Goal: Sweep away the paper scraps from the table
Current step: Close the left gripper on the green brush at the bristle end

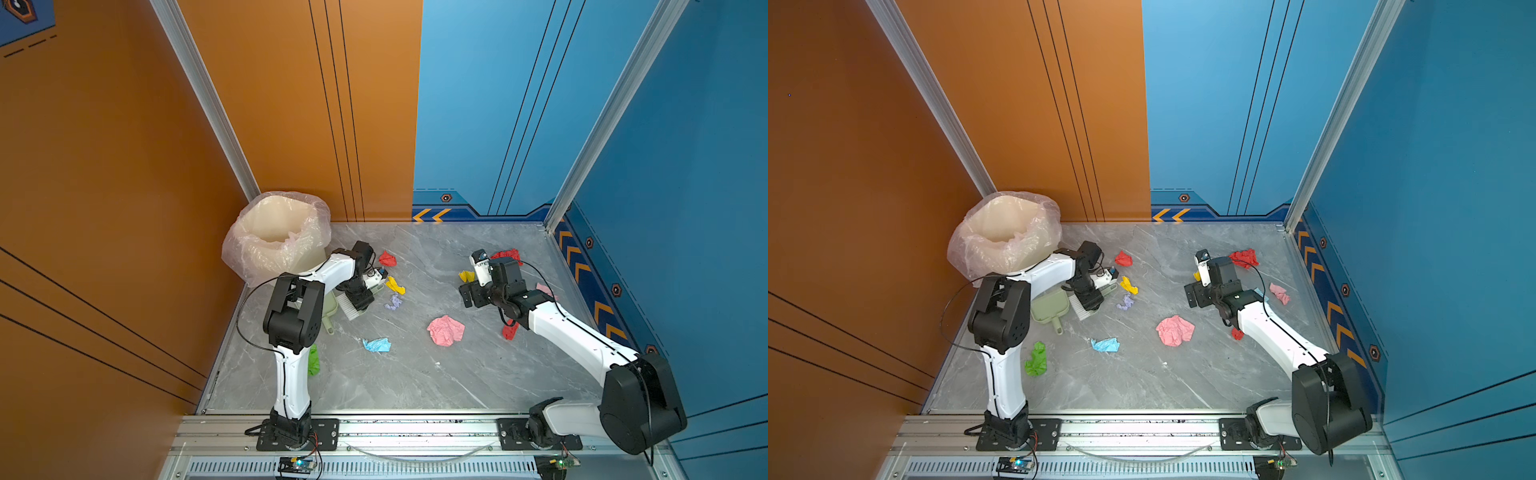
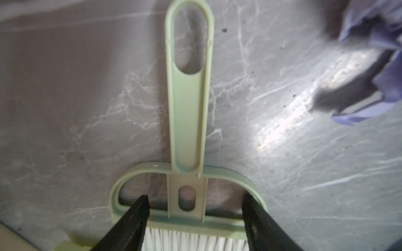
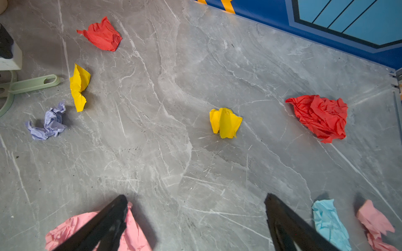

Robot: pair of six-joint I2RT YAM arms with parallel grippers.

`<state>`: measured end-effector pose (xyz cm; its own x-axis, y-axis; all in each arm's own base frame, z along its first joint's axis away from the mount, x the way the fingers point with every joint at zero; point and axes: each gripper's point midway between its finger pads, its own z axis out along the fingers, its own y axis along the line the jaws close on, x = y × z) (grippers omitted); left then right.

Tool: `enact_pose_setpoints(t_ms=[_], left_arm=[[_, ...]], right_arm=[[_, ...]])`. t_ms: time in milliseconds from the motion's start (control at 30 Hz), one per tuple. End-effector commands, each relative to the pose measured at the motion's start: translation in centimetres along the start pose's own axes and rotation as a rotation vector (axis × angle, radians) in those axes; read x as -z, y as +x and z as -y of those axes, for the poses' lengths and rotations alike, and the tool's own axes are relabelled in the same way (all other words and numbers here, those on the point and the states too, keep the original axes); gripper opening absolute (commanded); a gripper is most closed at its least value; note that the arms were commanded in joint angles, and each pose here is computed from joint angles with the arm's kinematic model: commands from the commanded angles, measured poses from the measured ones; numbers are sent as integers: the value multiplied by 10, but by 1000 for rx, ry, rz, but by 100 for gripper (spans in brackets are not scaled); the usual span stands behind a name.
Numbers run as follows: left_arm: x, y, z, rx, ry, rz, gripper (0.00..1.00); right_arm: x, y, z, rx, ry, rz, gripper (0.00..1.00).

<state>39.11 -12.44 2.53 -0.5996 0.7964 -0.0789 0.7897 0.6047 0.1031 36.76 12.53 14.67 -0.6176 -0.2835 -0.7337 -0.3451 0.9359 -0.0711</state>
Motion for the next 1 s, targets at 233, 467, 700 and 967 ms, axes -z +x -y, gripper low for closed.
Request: enact_pose_setpoints(t_ms=[233,467,700,967], left_arm=[[-5,2,5,-36,20,-41,68],[-9,2,10,-54,39,-56,64],[-18,4,15,-82,44,-91,61],[-19,8,14,-94,39,-110,60]], right_arm=[[0,-2,0,19,12,-11,100],[3,-3,-8,34,-19,1,100],[2,-3,-9,41,-19,-3,100],[4,-4,-12,46,-22,2,100]])
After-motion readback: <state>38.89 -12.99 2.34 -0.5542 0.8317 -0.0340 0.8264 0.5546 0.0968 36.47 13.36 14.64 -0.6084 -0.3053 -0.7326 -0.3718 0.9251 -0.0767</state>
